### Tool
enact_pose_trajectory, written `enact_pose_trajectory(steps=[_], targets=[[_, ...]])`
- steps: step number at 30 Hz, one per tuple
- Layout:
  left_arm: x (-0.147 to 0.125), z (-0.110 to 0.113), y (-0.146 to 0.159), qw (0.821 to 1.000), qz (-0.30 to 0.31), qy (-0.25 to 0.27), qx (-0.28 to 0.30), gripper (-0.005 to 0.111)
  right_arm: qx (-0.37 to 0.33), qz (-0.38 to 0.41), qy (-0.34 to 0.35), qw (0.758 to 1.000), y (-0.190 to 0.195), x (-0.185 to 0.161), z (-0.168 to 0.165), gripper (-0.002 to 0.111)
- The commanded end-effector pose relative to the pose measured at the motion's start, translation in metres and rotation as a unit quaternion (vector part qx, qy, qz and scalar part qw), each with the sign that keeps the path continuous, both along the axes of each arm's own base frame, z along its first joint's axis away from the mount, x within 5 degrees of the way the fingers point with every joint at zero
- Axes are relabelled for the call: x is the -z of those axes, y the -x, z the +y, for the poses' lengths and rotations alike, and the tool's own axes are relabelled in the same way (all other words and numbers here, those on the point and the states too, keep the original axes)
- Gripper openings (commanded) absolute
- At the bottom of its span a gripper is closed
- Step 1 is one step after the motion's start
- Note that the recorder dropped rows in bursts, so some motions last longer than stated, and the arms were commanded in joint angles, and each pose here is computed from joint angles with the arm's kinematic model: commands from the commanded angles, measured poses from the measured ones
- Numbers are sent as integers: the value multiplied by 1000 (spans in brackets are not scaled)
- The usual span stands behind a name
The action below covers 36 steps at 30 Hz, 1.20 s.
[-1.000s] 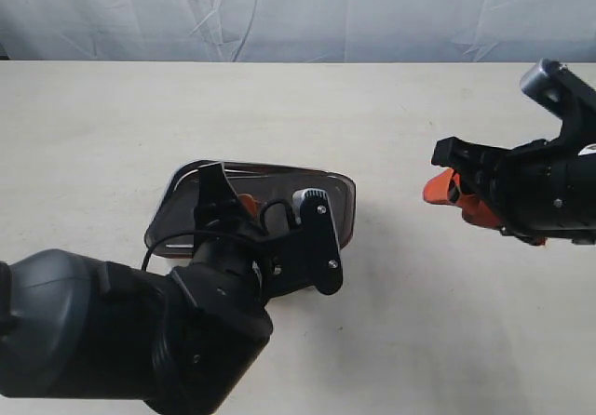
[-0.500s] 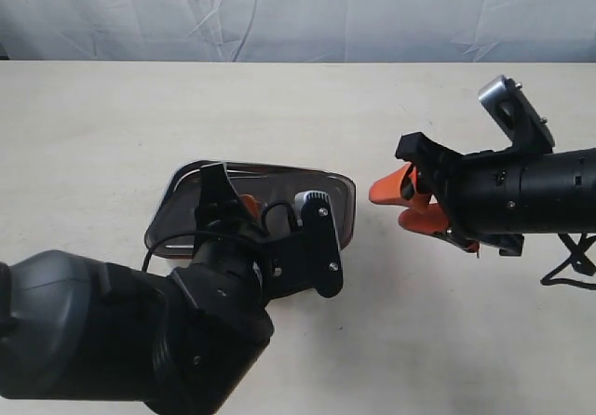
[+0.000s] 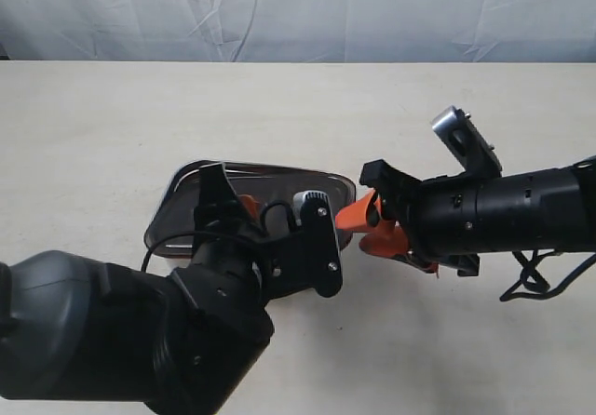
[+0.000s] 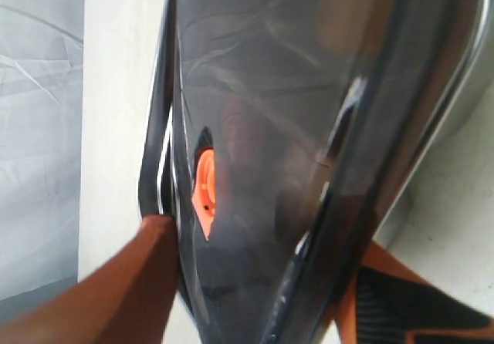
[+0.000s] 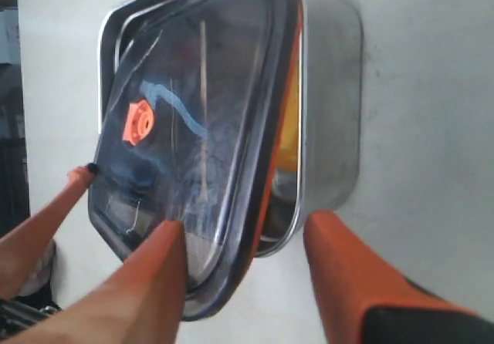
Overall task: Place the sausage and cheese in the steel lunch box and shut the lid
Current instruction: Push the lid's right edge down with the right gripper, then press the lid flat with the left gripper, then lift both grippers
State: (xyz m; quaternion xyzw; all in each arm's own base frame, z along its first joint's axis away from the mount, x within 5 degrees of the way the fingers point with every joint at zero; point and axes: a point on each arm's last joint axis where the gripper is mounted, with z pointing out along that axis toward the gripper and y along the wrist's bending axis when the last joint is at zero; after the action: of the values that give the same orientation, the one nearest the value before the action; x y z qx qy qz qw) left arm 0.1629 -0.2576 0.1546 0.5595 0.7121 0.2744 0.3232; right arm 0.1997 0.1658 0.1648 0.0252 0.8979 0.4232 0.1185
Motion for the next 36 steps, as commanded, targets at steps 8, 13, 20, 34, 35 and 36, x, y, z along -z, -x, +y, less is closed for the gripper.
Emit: enact_pose_trajectory(steps=[8, 13, 20, 34, 35, 36], targets=[[-2, 6, 3, 999, -7, -12, -31, 54, 9, -4, 40, 999, 2, 12, 5, 8], [-1, 8, 4, 999, -4, -14, -39, 54, 11, -5, 42, 999, 1, 12, 4, 8], [-11, 15, 2, 996, -28, -46, -64, 54, 15, -6, 48, 999, 1, 13, 4, 8], [-65, 31, 8, 997, -29, 3, -76, 54, 11, -11, 49, 999, 1, 13, 4, 8], [-65, 32, 9, 997, -25, 2, -77, 54, 10, -10, 47, 999, 1, 12, 4, 8], [-65, 32, 9, 997, -23, 0, -73, 54, 8, -9, 44, 999, 1, 12, 4, 8]])
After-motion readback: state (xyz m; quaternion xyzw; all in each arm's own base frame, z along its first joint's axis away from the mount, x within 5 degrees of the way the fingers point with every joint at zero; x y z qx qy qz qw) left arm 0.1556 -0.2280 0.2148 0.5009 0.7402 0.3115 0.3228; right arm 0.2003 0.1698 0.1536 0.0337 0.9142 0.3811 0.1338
